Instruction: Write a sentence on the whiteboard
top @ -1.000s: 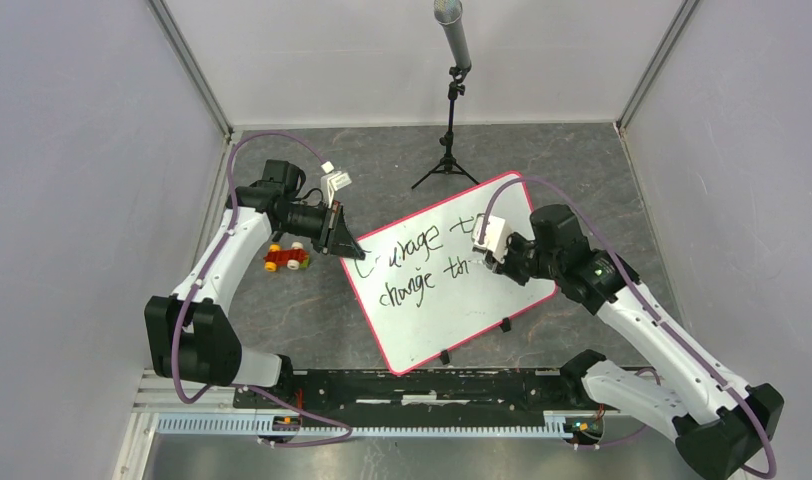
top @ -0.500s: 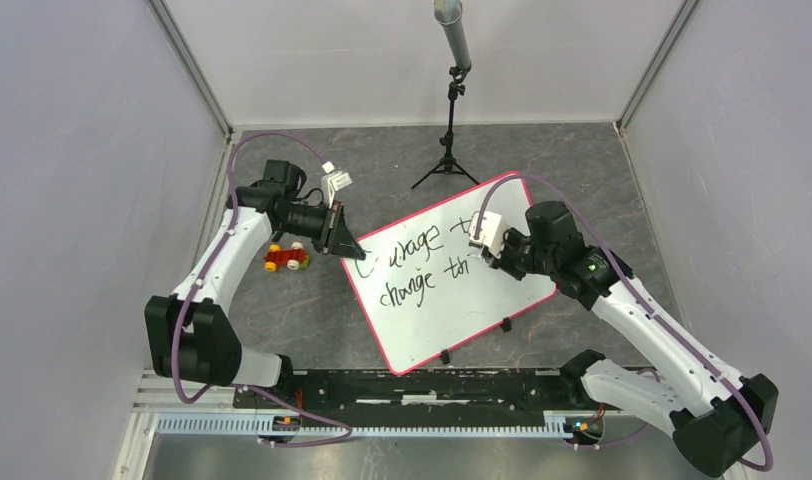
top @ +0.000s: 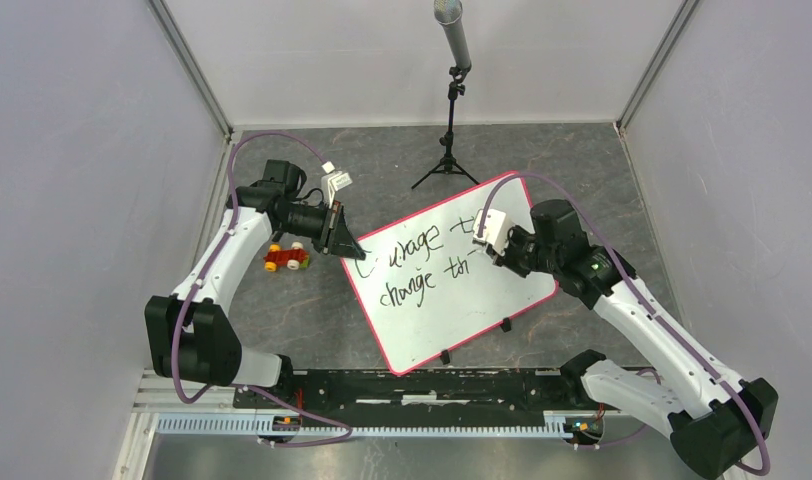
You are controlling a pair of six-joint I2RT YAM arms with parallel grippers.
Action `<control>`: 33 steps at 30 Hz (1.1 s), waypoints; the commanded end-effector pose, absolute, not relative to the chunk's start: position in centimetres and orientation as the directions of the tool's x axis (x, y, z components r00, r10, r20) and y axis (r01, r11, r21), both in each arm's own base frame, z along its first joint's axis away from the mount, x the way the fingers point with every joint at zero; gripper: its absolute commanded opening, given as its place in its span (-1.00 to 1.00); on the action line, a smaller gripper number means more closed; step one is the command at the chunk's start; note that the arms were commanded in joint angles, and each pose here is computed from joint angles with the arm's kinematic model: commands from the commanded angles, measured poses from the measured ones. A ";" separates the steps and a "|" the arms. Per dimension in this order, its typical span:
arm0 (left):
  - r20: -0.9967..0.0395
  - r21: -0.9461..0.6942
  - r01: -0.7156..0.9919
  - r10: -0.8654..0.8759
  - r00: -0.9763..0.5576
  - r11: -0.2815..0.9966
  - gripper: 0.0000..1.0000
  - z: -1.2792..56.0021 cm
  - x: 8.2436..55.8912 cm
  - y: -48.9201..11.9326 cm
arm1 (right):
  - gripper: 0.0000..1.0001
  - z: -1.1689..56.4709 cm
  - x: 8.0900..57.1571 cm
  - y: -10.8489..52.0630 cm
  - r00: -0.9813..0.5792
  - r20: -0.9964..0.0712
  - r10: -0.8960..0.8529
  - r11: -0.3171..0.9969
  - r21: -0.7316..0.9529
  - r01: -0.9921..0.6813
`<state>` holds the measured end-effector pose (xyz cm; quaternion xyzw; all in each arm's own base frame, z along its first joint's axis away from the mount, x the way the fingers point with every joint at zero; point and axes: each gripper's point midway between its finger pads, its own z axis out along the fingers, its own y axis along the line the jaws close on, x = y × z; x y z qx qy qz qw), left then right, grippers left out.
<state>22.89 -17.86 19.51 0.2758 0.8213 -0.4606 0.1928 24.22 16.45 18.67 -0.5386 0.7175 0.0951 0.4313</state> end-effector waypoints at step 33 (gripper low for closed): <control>-0.590 -0.586 0.678 0.339 -0.733 0.445 -0.95 18.3 23.5 -18.0 | -1.00 21.5 25.3 17.8 0.017 -0.748 -0.664 0.372 -0.350 -0.860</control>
